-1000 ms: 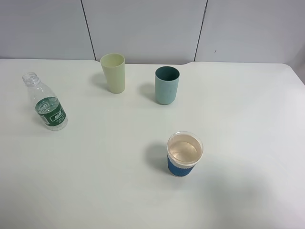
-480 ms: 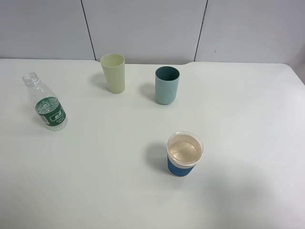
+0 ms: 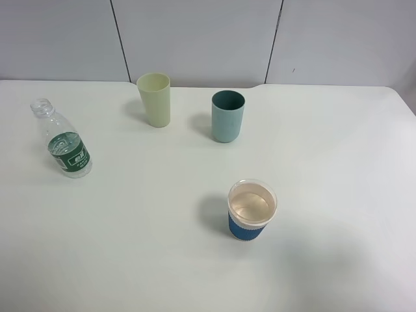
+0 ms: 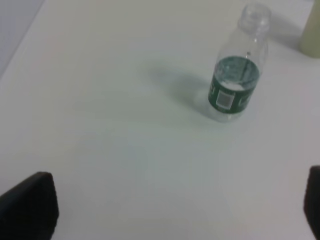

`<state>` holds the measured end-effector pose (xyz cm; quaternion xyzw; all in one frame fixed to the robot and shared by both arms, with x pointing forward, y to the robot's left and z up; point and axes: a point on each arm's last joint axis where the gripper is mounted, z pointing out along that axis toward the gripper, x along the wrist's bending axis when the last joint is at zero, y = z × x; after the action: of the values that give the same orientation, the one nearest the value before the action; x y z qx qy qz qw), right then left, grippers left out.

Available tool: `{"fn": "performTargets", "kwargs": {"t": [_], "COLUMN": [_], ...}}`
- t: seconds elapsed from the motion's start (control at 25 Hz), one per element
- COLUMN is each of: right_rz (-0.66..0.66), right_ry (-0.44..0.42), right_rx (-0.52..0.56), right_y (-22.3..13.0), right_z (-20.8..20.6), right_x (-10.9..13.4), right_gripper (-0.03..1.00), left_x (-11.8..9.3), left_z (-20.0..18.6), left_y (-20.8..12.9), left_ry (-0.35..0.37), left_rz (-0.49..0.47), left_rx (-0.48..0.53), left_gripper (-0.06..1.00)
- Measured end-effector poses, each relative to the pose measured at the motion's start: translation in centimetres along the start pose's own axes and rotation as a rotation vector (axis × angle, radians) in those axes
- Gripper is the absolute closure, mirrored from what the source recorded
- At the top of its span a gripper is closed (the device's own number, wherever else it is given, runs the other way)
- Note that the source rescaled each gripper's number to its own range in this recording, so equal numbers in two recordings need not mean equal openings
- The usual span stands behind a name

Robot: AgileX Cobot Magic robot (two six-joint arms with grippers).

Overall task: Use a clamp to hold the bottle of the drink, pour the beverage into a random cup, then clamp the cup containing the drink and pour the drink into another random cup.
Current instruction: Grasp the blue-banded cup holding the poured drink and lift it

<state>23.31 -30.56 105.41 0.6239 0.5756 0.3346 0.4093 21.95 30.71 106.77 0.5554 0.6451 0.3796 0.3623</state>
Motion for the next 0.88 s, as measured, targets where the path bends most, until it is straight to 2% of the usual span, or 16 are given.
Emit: {"fn": "performTargets", "kwargs": {"t": [0.2, 0.88], "right_rz": [0.000, 0.000], "right_ry": [0.000, 0.000], "right_rx": [0.000, 0.000], "right_y": [0.0, 0.0], "right_z": [0.0, 0.0], "right_x": [0.0, 0.0], "right_gripper": [0.48, 0.48], "left_x": [-0.2, -0.3], "left_z": [1.7, 1.7], "left_y": [-0.7, -0.7], "left_ry": [-0.021, -0.029], "left_rz": [-0.013, -0.018], "left_rx": [0.006, -0.002], "left_gripper": [-0.05, -0.05]}}
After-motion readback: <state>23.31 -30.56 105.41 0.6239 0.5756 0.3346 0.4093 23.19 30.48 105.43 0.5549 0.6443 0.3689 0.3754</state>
